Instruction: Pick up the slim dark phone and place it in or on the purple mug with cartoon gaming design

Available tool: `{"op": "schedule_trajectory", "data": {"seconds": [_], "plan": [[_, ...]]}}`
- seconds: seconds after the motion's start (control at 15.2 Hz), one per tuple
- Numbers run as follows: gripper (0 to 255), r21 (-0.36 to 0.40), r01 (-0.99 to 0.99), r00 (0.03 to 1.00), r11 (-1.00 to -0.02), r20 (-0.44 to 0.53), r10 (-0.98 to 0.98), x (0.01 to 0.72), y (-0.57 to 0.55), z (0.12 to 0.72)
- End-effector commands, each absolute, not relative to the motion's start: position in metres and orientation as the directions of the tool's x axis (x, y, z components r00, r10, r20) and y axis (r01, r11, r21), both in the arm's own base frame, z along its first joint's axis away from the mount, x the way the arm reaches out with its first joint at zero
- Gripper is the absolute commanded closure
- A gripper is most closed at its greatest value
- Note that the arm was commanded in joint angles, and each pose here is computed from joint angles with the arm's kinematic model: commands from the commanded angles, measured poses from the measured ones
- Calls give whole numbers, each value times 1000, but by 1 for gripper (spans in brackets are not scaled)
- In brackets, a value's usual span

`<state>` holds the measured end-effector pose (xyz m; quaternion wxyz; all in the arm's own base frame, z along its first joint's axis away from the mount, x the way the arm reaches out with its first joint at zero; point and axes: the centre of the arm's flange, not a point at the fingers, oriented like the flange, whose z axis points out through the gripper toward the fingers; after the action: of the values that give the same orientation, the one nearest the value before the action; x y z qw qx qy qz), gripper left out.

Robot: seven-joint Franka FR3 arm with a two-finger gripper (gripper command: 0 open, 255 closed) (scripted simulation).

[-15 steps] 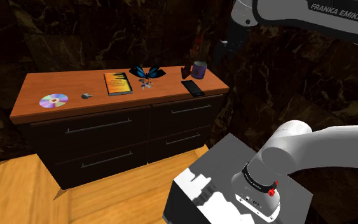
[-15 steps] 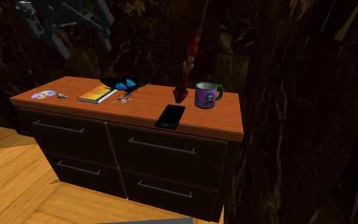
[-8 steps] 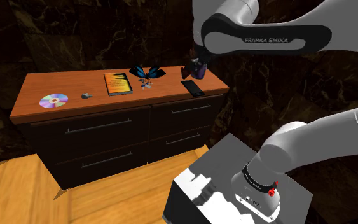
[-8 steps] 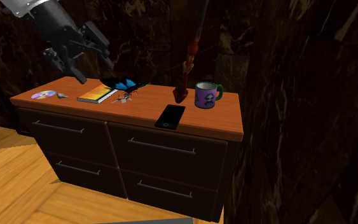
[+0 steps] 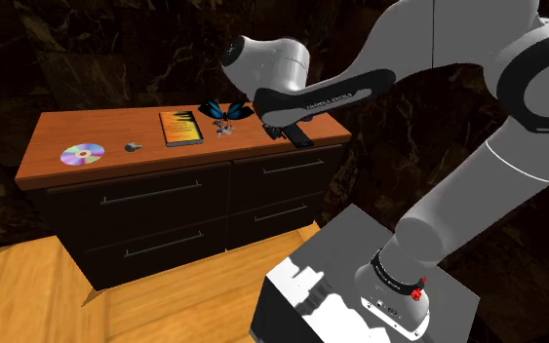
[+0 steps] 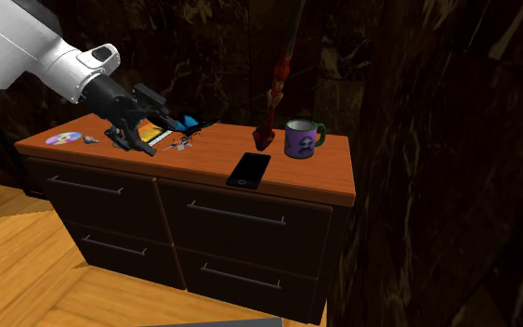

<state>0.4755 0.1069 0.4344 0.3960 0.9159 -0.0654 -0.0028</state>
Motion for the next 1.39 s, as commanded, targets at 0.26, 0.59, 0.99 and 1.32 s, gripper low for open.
{"op": "schedule_trajectory", "data": {"seconds": [0.26,0.59,0.99,1.32], "plan": [[0,885,-92,982,-456,6,-186,528,101,334],[0,967,-47,969,-252,-18,-247,564,74,252],[0,999,17,950,-32,-26,-312,593,27,174],[0,999,17,950,-32,-26,-312,584,2,174]]}}
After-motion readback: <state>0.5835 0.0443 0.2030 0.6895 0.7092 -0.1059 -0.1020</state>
